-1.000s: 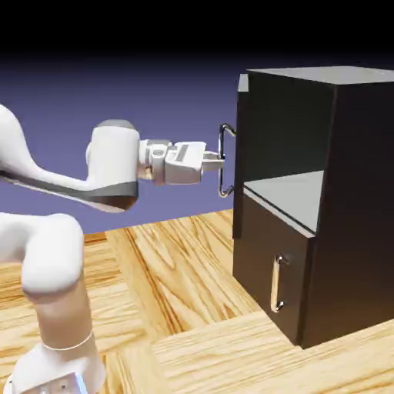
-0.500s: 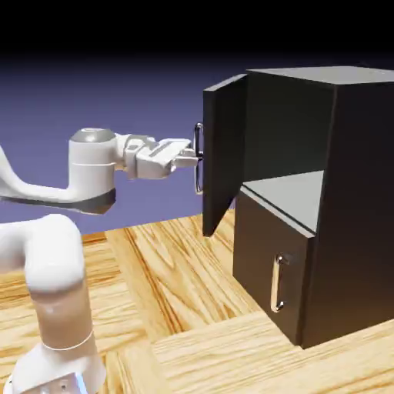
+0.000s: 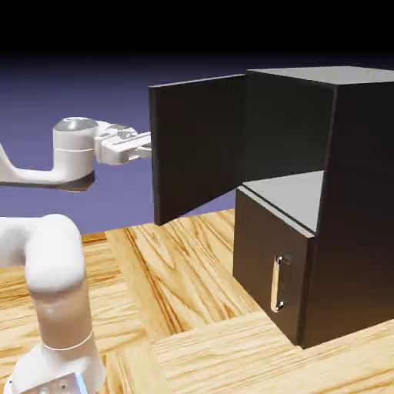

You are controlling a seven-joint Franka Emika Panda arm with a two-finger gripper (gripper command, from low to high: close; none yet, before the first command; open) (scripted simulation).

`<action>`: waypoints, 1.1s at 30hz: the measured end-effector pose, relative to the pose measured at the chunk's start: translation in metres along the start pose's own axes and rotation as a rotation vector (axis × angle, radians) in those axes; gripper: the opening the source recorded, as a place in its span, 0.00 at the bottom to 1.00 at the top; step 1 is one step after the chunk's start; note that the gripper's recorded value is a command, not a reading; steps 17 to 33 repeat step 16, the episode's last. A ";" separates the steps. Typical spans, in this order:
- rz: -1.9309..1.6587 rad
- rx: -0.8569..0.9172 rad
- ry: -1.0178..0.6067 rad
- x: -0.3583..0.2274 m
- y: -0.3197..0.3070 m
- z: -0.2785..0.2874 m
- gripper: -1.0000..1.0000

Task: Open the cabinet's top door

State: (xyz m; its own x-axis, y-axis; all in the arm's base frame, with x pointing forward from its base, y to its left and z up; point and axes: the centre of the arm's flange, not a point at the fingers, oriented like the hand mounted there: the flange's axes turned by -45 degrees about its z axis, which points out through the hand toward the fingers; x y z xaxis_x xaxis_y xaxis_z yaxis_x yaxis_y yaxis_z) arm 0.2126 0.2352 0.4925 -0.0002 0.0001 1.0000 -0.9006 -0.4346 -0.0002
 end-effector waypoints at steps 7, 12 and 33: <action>0.000 -0.189 0.000 0.000 -0.032 -0.051 0.00; 0.000 -0.313 0.000 0.000 -0.059 -0.080 0.00; 0.000 -0.390 0.000 0.000 -0.077 -0.097 1.00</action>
